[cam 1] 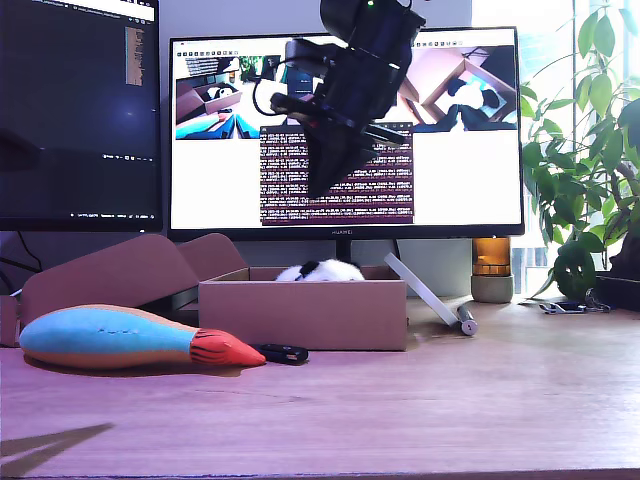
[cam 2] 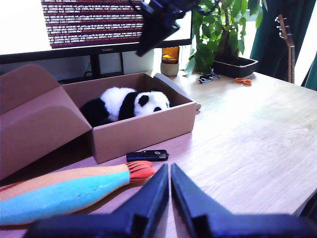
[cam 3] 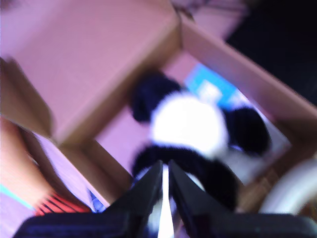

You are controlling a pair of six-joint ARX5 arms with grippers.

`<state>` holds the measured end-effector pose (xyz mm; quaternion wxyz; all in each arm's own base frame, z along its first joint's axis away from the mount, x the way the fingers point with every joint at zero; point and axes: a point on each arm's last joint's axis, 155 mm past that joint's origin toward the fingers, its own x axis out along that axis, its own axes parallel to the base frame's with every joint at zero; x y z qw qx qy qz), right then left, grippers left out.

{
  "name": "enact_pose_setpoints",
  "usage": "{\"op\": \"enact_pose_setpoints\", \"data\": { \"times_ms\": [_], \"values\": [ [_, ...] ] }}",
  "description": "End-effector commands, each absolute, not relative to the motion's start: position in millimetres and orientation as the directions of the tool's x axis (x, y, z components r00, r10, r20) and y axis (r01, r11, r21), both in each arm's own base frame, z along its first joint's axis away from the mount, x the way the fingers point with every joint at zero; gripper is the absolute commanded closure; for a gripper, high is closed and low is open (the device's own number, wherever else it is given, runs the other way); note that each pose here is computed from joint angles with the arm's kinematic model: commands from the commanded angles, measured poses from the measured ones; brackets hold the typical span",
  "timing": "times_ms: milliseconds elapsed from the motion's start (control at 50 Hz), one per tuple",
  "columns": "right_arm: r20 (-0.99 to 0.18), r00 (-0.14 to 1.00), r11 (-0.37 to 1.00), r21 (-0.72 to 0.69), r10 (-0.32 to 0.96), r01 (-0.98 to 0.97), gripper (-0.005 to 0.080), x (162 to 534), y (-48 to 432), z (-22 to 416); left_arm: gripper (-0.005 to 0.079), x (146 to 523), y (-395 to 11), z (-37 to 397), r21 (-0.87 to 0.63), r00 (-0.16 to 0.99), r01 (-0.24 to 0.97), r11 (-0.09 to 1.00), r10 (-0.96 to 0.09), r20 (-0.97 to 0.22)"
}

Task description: Pick up the panda toy and place it inside the cardboard box

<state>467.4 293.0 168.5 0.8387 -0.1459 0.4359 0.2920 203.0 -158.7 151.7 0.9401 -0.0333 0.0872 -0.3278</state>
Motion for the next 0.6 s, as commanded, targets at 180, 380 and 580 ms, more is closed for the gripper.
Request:
{"op": "enact_pose_setpoints", "data": {
  "times_ms": [180, 380, 580],
  "values": [
    [-0.69, 0.586, 0.792, -0.032, 0.424, -0.61, 0.0737, 466.1, 291.2, 251.9, 0.0761, 210.3, -149.4, 144.4, -0.129, 0.792, 0.577, 0.807, -0.591, -0.156],
    [-0.633, 0.658, 0.812, -0.078, 0.408, -0.578, 0.0737, 463.0, 283.0, 280.5, 0.0761, 213.2, -145.0, 144.5, -0.14, 0.797, 0.567, 0.812, -0.583, -0.155],
    [-0.586, 0.694, 0.81, -0.104, 0.418, -0.577, 0.0737, 444.5, 285.6, 269.4, 0.0761, 213.6, -143.8, 144.5, -0.154, 0.793, 0.569, 0.808, -0.589, -0.155]
  ]
}}
